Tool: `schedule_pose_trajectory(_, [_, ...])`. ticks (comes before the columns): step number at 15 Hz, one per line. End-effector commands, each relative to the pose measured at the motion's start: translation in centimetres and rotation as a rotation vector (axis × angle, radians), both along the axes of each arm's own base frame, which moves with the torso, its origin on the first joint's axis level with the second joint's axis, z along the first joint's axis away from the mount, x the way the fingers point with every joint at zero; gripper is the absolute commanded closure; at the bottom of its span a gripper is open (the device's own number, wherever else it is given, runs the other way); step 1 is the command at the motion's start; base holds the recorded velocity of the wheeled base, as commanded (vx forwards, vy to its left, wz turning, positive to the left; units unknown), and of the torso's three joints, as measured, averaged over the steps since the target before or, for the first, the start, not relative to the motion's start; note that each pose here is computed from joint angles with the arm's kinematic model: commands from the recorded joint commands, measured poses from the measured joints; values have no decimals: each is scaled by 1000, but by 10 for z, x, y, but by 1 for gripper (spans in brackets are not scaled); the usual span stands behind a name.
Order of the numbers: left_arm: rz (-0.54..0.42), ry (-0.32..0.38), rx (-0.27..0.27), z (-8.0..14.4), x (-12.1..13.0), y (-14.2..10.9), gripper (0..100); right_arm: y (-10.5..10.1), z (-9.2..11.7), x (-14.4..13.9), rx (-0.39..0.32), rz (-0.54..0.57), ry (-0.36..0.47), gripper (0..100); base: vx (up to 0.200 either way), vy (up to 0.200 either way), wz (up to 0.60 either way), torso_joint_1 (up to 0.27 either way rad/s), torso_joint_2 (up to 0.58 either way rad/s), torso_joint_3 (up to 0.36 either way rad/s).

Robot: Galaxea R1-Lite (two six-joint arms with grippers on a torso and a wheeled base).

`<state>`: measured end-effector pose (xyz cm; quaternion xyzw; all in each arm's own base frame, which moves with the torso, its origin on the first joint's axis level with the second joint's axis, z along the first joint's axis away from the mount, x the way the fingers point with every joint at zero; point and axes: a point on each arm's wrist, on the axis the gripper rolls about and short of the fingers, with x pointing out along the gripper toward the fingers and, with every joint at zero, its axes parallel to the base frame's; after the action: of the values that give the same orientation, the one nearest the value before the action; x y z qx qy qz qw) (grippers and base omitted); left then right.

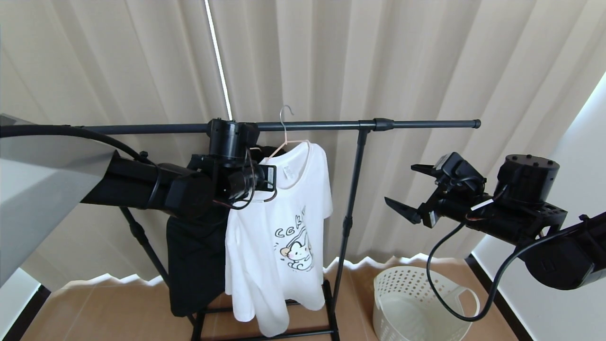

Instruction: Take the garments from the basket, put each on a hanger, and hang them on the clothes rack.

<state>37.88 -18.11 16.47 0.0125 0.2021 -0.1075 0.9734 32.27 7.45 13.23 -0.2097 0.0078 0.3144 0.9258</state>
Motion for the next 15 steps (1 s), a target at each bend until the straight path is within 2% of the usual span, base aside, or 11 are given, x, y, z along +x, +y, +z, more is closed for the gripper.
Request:
schedule_pose_trajectory(1, [2,11,4,-5,2,-1,100,0,-1,0,-1,0,1,0,0,0,0,0,0,0])
schedule_pose_trajectory(5, [8,30,-22,-9,1,-3,100,0,-1,0,-1,1,1,0,0,0,0,0,0,0])
schedule_pose_trajectory(10, [6,49,-14,-17,2,-4,100,0,0,0,-1,1,1,0,0,0,0,0,0,0])
schedule_pose_trajectory(15, [9,17,-27,-22,6,-6,100,0,-1,0,-1,1,1,0,0,0,0,0,0,0])
